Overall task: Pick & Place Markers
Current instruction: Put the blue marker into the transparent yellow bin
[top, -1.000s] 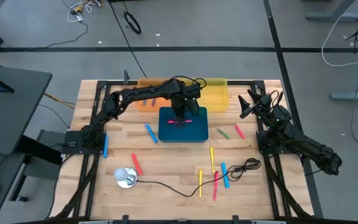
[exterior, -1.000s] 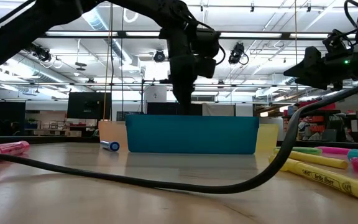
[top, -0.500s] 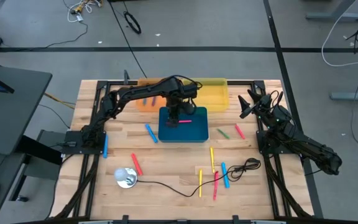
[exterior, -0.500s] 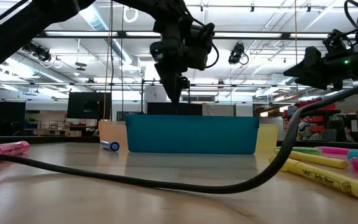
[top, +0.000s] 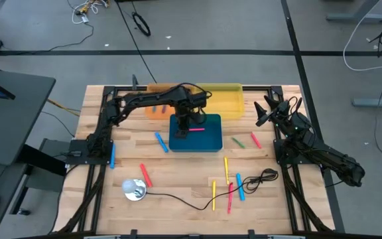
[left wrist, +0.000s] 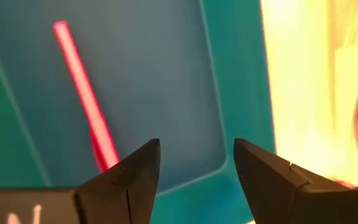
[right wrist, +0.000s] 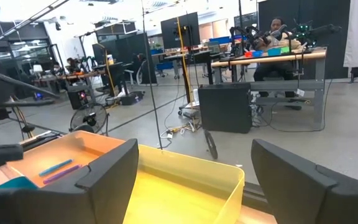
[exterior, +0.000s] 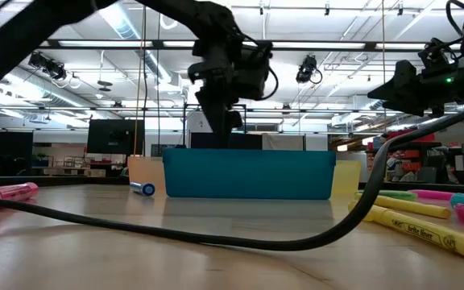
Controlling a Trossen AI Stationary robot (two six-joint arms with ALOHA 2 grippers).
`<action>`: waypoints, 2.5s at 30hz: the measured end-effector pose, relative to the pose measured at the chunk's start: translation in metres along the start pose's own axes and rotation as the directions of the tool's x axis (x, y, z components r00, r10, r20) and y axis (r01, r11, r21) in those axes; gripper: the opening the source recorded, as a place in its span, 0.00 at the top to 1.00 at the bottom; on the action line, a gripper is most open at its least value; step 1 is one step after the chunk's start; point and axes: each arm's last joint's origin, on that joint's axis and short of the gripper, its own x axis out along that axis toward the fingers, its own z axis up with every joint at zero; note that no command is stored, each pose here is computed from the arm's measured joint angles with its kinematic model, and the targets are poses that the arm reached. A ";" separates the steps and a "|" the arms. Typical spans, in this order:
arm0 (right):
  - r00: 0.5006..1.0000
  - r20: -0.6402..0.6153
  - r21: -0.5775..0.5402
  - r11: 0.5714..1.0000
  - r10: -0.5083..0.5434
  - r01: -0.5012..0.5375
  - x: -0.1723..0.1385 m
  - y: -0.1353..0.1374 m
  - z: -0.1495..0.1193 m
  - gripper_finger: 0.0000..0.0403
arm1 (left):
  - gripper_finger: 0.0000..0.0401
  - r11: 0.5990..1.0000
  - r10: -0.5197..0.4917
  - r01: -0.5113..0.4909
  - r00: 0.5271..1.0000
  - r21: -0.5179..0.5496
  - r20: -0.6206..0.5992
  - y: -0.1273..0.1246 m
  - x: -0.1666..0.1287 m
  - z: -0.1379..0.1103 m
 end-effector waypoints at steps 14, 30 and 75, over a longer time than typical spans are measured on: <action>1.000 0.001 0.000 1.000 0.000 0.000 0.000 0.000 0.000 0.22 | 0.47 0.947 0.204 -0.192 0.979 0.257 -0.019 -0.032 -0.022 -0.055; 1.000 0.001 0.000 1.000 0.000 0.000 0.000 0.000 0.000 0.22 | 0.47 0.828 0.223 -0.134 0.970 0.544 -0.101 -0.055 -0.014 -0.118; 1.000 0.000 0.000 1.000 0.000 0.000 0.000 0.000 0.000 0.22 | 0.47 0.741 0.256 -0.152 0.964 0.654 -0.066 -0.044 0.047 -0.144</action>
